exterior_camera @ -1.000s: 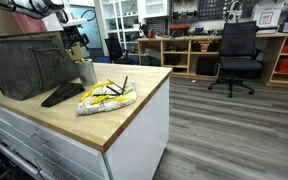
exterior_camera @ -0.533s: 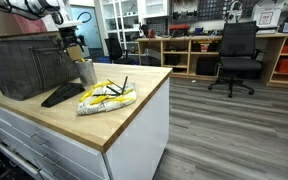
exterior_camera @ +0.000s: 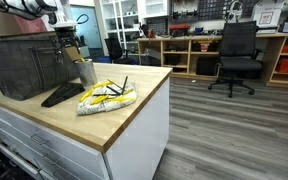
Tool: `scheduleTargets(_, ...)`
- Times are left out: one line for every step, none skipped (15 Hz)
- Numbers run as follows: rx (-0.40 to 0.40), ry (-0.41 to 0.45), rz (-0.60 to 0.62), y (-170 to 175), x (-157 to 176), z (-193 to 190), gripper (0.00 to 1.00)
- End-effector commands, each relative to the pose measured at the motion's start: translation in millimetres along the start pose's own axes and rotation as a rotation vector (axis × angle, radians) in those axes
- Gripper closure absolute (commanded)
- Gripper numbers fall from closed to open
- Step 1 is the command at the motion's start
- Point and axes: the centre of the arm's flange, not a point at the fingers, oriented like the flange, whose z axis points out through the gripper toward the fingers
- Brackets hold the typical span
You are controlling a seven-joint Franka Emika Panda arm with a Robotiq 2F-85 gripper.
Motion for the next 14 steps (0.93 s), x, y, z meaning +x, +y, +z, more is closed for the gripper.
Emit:
scheduleTargets(-0.033,0.009,0.103,-44,-66,-7,0.00)
scheduleTargets(-0.042,0.015,0.118,-44,-74,-9,0.00)
scheduleTargets(-0.050,0.022,0.125,-47,-82,-13,0.00)
scheduleTargets(-0.044,0.030,0.121,-48,-91,-16,0.00)
scheduleTargets(-0.032,0.033,0.128,-50,-99,-17,0.00)
scheduleTargets(-0.025,0.032,0.138,-53,-106,-16,0.00)
scheduleTargets(-0.021,0.029,0.142,-56,-114,-13,0.00)
scheduleTargets(-0.028,0.026,0.135,-58,-120,-7,0.00)
scheduleTargets(-0.034,0.026,0.116,-59,-127,0,0.00)
scheduleTargets(-0.046,0.026,0.104,-58,-133,7,0.00)
scheduleTargets(-0.054,0.028,0.101,-57,-140,16,0.00)
scheduleTargets(-0.063,0.027,0.094,-55,-147,25,0.00)
scheduleTargets(-0.071,0.025,0.084,-56,-158,28,0.00)
scheduleTargets(-0.083,0.017,0.080,-63,-171,9,0.00)
